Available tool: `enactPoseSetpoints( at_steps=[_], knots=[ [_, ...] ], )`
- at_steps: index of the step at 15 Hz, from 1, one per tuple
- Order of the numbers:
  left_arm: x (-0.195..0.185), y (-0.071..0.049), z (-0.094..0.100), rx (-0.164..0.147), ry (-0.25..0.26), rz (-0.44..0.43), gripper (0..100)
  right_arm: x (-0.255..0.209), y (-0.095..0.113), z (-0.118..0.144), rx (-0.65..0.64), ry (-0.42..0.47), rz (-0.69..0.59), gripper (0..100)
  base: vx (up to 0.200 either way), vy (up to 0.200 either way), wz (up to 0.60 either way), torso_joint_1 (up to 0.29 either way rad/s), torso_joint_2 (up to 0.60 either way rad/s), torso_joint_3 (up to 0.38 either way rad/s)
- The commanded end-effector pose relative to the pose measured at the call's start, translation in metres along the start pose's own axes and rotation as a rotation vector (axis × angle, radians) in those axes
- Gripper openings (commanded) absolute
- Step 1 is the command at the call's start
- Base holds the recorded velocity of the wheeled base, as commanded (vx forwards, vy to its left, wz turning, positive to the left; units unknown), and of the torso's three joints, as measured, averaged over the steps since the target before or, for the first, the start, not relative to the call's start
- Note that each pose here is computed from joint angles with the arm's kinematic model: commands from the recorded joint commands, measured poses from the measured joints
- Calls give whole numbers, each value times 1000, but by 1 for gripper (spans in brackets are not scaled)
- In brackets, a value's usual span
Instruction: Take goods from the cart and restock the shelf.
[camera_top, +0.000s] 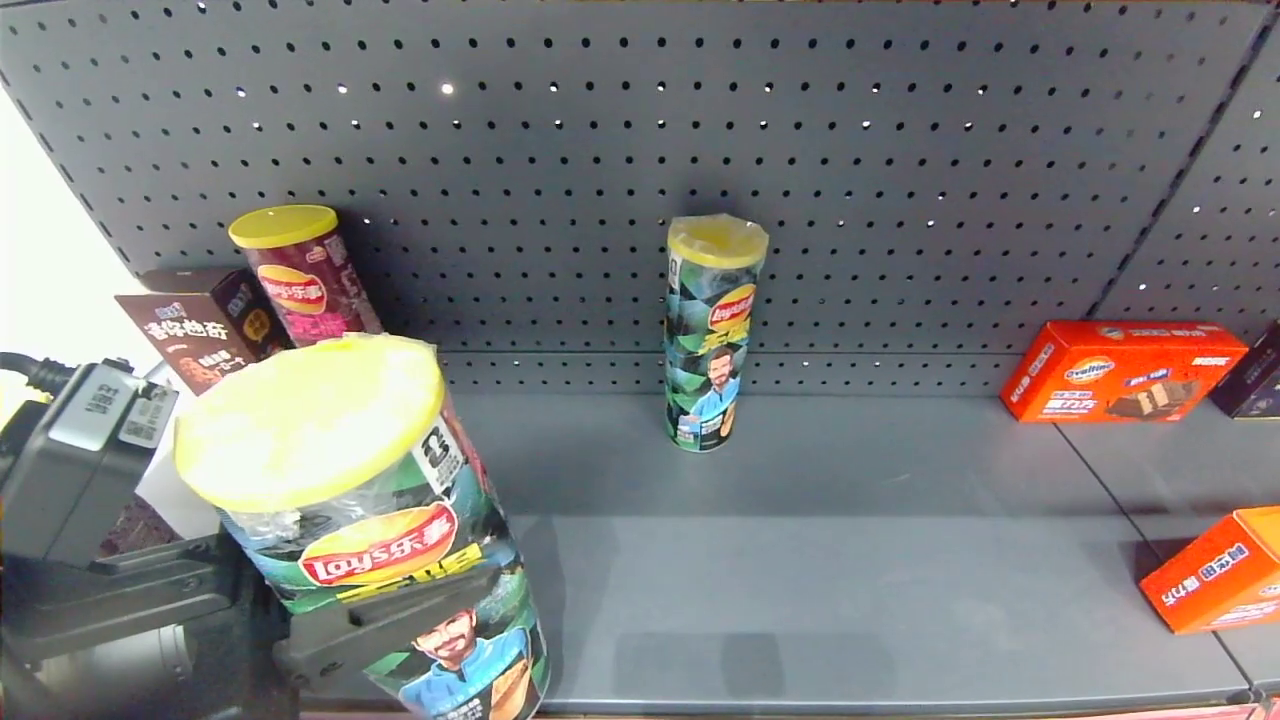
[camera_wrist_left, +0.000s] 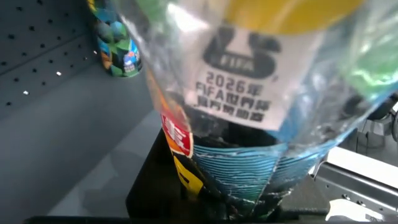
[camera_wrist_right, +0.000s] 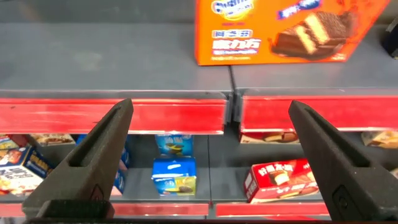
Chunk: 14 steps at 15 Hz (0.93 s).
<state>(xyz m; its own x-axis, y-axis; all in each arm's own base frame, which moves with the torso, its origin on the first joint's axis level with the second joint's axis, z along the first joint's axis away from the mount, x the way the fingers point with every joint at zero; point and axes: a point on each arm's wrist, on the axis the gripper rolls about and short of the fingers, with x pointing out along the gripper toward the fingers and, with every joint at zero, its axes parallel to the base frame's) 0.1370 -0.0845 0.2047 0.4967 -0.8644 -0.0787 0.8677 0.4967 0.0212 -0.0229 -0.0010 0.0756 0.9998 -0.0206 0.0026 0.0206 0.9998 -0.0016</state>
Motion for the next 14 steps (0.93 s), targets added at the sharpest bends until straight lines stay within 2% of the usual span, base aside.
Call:
enactPoseSetpoints(
  at_steps=[1,3,4,5,6,7,9,10,12,13,14],
  knots=[
    [0,0,2,6,-9,0,0,0,0,0,-1,3,1,100,0,0,0,0,0,0],
    [0,0,0,37,1,6,0,0,0,0,-14,1,11,100,0,0,0,0,0,0],
    [0,0,-2,34,9,8,0,0,0,0,-26,4,19,100,0,0,0,0,0,0],
    [-1,0,-4,30,21,41,0,-2,1,19,-25,-34,57,100,0,0,0,0,0,0],
    [3,2,0,37,9,56,0,11,1,93,37,-63,117,100,0,0,0,0,0,0],
    [8,5,5,40,7,57,0,27,2,121,71,-37,143,100,0,0,0,0,0,0],
    [14,10,16,56,-20,63,0,29,4,125,7,-26,223,100,0,0,0,0,0,0],
    [17,11,17,55,-18,57,0,37,7,124,-33,9,323,100,0,0,0,0,0,0],
    [21,13,16,51,-13,53,0,49,11,130,-42,49,399,100,0,0,0,0,0,0],
    [22,14,16,51,-11,50,0,64,16,135,-86,88,490,100,0,0,0,0,0,0],
    [23,14,15,48,-7,49,0,68,18,135,-97,102,509,100,0,0,0,0,0,0]
  ],
)
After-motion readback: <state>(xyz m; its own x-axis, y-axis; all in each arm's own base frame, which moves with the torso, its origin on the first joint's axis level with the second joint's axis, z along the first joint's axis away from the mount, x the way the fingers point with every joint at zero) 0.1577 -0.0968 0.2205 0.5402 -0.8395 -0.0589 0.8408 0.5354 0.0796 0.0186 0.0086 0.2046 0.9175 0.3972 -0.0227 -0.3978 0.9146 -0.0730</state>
